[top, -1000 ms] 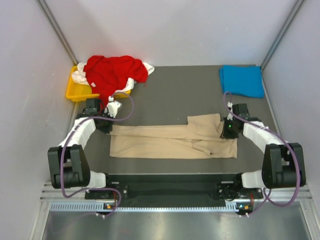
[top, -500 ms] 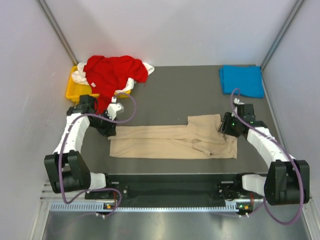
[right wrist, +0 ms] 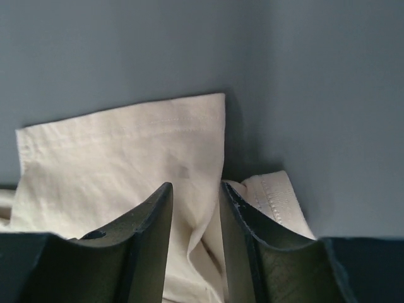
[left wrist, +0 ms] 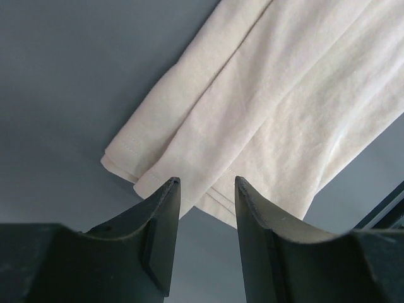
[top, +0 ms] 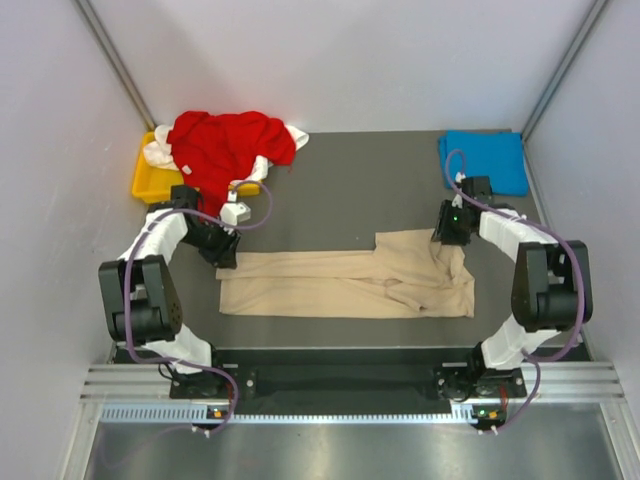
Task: Fold and stack the t-shirts
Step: Fold the tshirt
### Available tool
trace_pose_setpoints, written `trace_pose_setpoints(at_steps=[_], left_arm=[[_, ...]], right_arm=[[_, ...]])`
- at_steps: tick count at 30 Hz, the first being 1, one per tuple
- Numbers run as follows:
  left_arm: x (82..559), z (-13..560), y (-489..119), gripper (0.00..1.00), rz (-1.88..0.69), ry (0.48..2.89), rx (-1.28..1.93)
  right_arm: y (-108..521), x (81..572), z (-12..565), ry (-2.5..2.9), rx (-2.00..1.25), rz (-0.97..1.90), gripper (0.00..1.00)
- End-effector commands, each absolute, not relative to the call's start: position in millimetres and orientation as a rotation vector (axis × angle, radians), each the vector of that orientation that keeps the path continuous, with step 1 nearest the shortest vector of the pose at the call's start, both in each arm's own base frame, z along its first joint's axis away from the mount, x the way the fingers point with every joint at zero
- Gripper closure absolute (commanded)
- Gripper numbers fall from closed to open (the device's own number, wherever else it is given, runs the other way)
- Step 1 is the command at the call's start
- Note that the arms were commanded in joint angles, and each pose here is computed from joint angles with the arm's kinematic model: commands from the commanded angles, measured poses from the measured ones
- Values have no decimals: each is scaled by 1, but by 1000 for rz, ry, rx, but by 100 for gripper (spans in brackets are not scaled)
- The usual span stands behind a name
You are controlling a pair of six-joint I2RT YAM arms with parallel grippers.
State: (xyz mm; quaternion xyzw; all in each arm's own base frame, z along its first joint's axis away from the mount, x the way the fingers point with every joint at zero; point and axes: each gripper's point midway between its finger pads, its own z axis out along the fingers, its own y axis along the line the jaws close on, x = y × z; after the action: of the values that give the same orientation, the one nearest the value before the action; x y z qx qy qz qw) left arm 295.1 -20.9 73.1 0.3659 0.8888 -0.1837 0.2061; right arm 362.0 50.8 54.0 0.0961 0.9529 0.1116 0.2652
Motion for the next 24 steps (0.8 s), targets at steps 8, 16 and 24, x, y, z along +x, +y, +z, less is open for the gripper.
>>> trace_pose_setpoints(at_steps=[8, 16, 24], left_arm=[[307, 50, -10, 57, -413, 2488, 1062], [347, 53, 2, 58, -299, 2478, 959], [334, 28, 12, 57, -339, 2589, 991]], right_arm=[[49, 371, 36, 2575, 269, 325, 64], [56, 378, 39, 2564, 265, 385, 89], [59, 386, 55, 2519, 242, 415, 100]])
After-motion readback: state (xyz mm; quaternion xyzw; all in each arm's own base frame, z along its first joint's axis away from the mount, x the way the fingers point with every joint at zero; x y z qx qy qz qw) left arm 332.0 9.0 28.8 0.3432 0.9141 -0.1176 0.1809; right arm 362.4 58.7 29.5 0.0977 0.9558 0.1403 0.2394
